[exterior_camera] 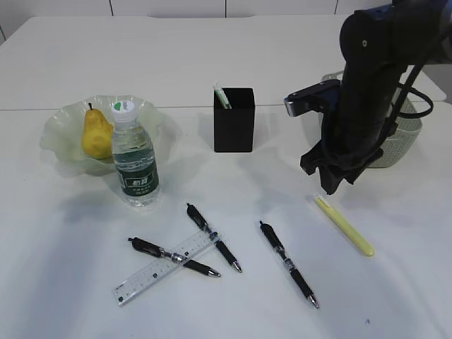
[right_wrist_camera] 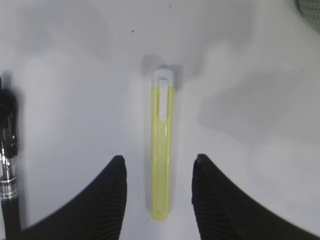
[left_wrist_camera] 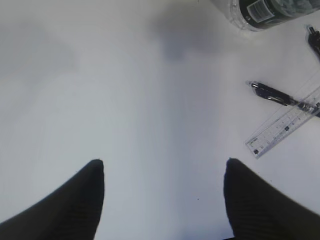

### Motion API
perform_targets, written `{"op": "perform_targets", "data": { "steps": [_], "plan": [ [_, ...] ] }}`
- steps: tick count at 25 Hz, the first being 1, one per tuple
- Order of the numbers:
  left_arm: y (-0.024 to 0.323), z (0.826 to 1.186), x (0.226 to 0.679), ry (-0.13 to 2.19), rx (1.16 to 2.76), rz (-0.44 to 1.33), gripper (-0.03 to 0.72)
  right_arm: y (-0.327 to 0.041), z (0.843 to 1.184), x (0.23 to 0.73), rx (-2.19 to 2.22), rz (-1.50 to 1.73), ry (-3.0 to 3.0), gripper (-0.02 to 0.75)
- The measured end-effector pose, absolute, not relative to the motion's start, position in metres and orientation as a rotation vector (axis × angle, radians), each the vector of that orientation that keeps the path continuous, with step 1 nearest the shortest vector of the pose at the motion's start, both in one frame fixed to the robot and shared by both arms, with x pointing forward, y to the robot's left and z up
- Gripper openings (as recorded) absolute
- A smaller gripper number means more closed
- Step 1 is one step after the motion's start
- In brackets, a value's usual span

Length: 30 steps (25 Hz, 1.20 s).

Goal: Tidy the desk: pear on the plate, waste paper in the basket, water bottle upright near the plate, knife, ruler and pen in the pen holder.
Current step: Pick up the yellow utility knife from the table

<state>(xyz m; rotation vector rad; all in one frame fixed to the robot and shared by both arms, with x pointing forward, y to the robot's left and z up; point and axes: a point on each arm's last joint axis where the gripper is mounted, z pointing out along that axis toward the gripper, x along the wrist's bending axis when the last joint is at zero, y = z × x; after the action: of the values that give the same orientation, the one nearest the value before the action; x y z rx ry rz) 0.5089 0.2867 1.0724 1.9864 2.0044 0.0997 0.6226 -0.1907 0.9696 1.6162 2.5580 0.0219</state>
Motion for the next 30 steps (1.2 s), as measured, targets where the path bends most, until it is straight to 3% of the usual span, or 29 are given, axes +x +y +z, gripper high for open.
{"op": "perform_targets", "data": {
  "steps": [30],
  "plan": [
    [0.286,1.073,0.51,2.001,1.98,0.102,0.528,-0.191,0.92,0.633,1.623,0.086,2.61,0.326]
  ]
}}
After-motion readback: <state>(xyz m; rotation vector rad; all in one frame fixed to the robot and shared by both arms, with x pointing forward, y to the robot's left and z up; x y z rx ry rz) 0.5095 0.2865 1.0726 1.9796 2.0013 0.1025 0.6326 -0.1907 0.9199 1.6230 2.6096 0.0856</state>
